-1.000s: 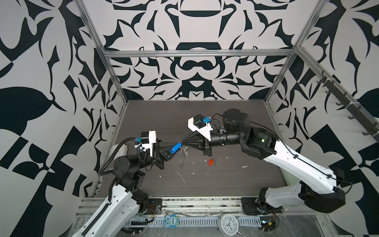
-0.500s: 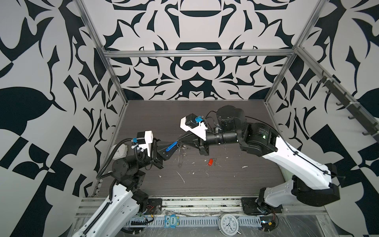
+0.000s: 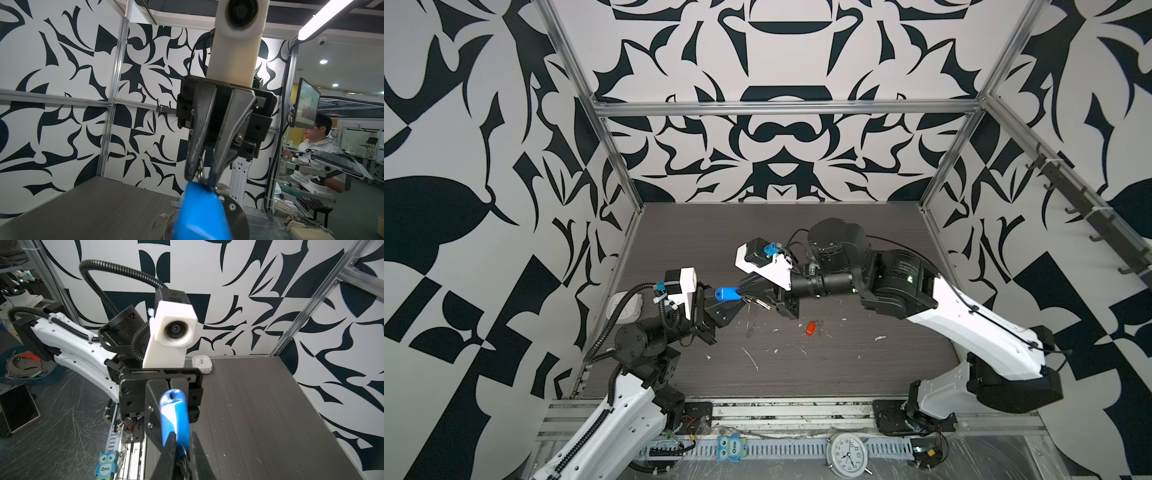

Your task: Remove the keys from the keyring

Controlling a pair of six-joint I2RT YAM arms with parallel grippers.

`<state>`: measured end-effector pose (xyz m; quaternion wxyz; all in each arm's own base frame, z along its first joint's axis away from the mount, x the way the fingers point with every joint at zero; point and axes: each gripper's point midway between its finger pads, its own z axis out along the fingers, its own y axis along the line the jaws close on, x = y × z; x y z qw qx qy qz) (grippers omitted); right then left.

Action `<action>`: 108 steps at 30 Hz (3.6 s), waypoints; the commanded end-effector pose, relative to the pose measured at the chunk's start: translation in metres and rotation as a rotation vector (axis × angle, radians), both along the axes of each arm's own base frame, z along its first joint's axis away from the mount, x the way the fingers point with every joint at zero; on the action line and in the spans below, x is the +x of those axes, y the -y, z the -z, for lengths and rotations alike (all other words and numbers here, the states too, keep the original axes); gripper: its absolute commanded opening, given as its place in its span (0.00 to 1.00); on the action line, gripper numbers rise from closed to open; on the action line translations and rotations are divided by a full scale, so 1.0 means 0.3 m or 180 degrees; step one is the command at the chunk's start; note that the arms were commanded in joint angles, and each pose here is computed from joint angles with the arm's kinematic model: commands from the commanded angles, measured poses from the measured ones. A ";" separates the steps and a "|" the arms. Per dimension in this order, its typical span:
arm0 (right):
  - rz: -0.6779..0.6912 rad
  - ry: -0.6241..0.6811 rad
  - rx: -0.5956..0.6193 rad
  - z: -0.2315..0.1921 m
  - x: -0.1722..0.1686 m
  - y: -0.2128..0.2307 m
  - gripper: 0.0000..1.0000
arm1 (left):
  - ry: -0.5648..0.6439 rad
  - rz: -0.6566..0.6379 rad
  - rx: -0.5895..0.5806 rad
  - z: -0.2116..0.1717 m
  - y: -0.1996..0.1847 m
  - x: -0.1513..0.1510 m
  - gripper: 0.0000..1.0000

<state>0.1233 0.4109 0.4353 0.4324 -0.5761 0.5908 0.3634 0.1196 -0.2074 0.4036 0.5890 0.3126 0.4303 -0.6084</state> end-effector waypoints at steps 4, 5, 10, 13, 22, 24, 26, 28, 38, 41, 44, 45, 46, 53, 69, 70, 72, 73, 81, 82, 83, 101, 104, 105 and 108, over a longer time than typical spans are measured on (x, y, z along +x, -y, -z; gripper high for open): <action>-0.0056 0.0110 0.0203 -0.071 -0.024 -0.013 0.18 | 0.0035 -0.0028 -0.0091 -0.011 -0.012 -0.007 0.00; -0.0054 0.0111 0.0209 -0.072 -0.025 -0.014 0.19 | 0.0035 -0.0029 -0.0093 -0.011 -0.013 -0.007 0.00; -0.0029 0.0199 0.0295 -0.106 -0.027 0.000 0.24 | 0.0023 -0.0035 -0.0092 -0.006 -0.012 -0.004 0.00; 0.0038 0.0292 0.0420 -0.143 -0.024 0.024 0.27 | 0.0022 -0.0033 -0.0095 -0.007 -0.013 -0.005 0.00; 0.0357 0.0437 0.0601 -0.173 0.005 0.105 0.29 | 0.0034 -0.0052 -0.0112 -0.011 -0.017 -0.007 0.00; 0.0351 0.0416 0.0568 -0.155 -0.001 0.115 0.29 | 0.0044 -0.0042 -0.0117 -0.013 -0.017 -0.010 0.00; 0.0340 0.0375 0.0485 -0.121 -0.002 0.119 0.29 | 0.0057 -0.0037 -0.0121 -0.014 -0.018 -0.013 0.00; 0.0261 0.0285 0.0460 -0.100 -0.016 0.122 0.29 | 0.0069 -0.0031 -0.0120 -0.015 -0.017 -0.014 0.00; 0.0055 -0.0170 0.0564 -0.062 0.003 0.159 0.33 | 0.0148 0.0042 -0.0132 -0.030 -0.022 -0.041 0.00; -0.0004 -0.0234 0.0573 -0.057 0.001 0.159 0.31 | 0.0164 0.0072 -0.0131 -0.032 -0.022 -0.049 0.00; -0.0107 -0.0299 0.0558 -0.049 -0.007 0.154 0.31 | 0.0174 0.0107 -0.0142 -0.035 -0.022 -0.055 0.00; -0.0143 -0.0320 0.0548 -0.046 -0.011 0.152 0.31 | 0.0178 0.0110 -0.0147 -0.038 -0.023 -0.056 0.00; -0.0170 -0.0338 0.0539 -0.042 -0.014 0.151 0.30 | 0.0181 0.0113 -0.0145 -0.038 -0.022 -0.056 0.00; -0.0227 -0.0412 0.0482 -0.021 -0.016 0.136 0.30 | 0.0202 0.0136 -0.0162 -0.044 -0.024 -0.064 0.00; -0.0328 -0.0476 0.0485 -0.019 -0.020 0.109 0.20 | 0.0179 0.0168 -0.0162 -0.041 -0.021 -0.062 0.00; -0.0328 -0.0470 0.0496 -0.023 -0.020 0.109 0.20 | 0.0177 0.0169 -0.0161 -0.040 -0.021 -0.062 0.00; -0.0312 -0.0458 0.0513 -0.028 -0.018 0.111 0.20 | 0.0169 0.0165 -0.0161 -0.038 -0.021 -0.060 0.00; -0.0315 -0.0455 0.0521 -0.031 -0.019 0.112 0.19 | 0.0172 0.0165 -0.0162 -0.040 -0.021 -0.060 0.00; -0.0307 -0.0424 0.0569 -0.044 -0.018 0.115 0.11 | 0.0145 0.0151 -0.0163 -0.035 -0.020 -0.054 0.00; -0.0306 -0.0414 0.0584 -0.049 -0.019 0.117 0.09 | 0.0146 0.0151 -0.0164 -0.035 -0.020 -0.054 0.00; -0.0305 -0.0411 0.0588 -0.050 -0.019 0.118 0.06 | 0.0143 0.0147 -0.0164 -0.036 -0.020 -0.053 0.00; 0.0445 -0.0416 0.0440 -0.015 0.098 0.144 0.00 | -0.0137 -0.0402 -0.0228 -0.022 -0.066 0.013 0.31; 0.0644 -0.0397 0.0341 0.008 0.128 0.157 0.00 | -0.0229 -0.0557 -0.0150 -0.016 -0.075 0.030 0.39; 0.0696 -0.0389 0.0298 0.016 0.134 0.163 0.00 | -0.0265 -0.0616 -0.0120 -0.017 -0.079 0.035 0.41; 0.0959 -0.0317 0.0145 0.041 0.172 0.182 0.00 | -0.0390 -0.0880 -0.0024 -0.008 -0.102 0.062 0.43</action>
